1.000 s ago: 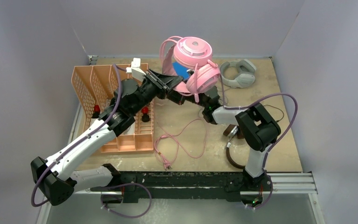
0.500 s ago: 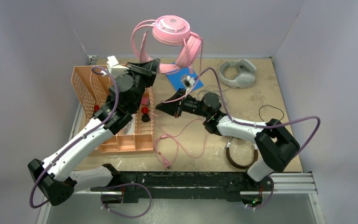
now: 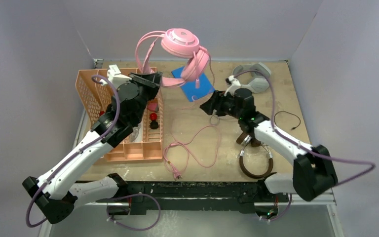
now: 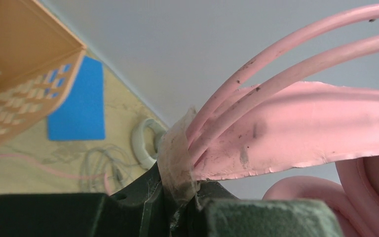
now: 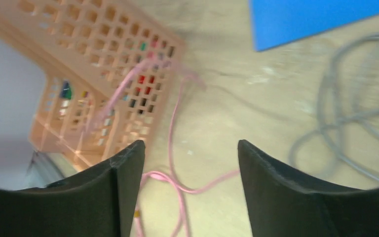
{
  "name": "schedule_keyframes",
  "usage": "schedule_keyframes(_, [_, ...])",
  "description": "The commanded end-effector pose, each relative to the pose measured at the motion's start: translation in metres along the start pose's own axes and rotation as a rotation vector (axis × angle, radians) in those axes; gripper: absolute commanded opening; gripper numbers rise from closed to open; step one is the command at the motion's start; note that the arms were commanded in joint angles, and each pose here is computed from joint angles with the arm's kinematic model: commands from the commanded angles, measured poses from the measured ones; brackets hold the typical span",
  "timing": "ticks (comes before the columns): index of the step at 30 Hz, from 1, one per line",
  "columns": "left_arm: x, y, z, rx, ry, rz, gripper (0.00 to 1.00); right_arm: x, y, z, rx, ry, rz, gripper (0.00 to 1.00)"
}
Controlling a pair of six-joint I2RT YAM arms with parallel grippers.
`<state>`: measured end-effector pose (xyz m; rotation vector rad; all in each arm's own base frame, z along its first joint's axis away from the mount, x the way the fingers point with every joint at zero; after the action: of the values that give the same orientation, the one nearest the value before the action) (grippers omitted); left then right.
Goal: Wrap the headphones
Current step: Wrap the headphones cable around the headphones.
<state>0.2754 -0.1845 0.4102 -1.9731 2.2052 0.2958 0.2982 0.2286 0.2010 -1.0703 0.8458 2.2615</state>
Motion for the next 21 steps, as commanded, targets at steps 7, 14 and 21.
schedule_keyframes(7, [-0.03, 0.013, 0.026, -0.016, -0.071, -0.167, 0.0, -0.047, 0.107, 0.007, 0.341, 0.039, -0.051, 0.94])
schedule_keyframes(14, [-0.017, -0.011, 0.053, -0.041, -0.194, -0.218, 0.0, -0.096, 0.114, 0.095, -0.109, -0.152, -0.259, 0.95])
schedule_keyframes(21, [-0.009, -0.017, 0.074, -0.032, -0.21, -0.229, 0.0, -0.113, 0.07, 0.108, -0.019, -0.333, -0.257, 0.99])
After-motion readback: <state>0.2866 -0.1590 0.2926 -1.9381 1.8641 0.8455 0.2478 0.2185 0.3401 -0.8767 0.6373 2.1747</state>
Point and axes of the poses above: each gripper's point midway between its finger pads, its own y axis back along the fingers, its own z axis along the line the jaws close on, x = y × z, the point moved 5 cm from there along y, back along the fingers, and after that the axes turned 7 degrees about y, right-handed, at the moved point
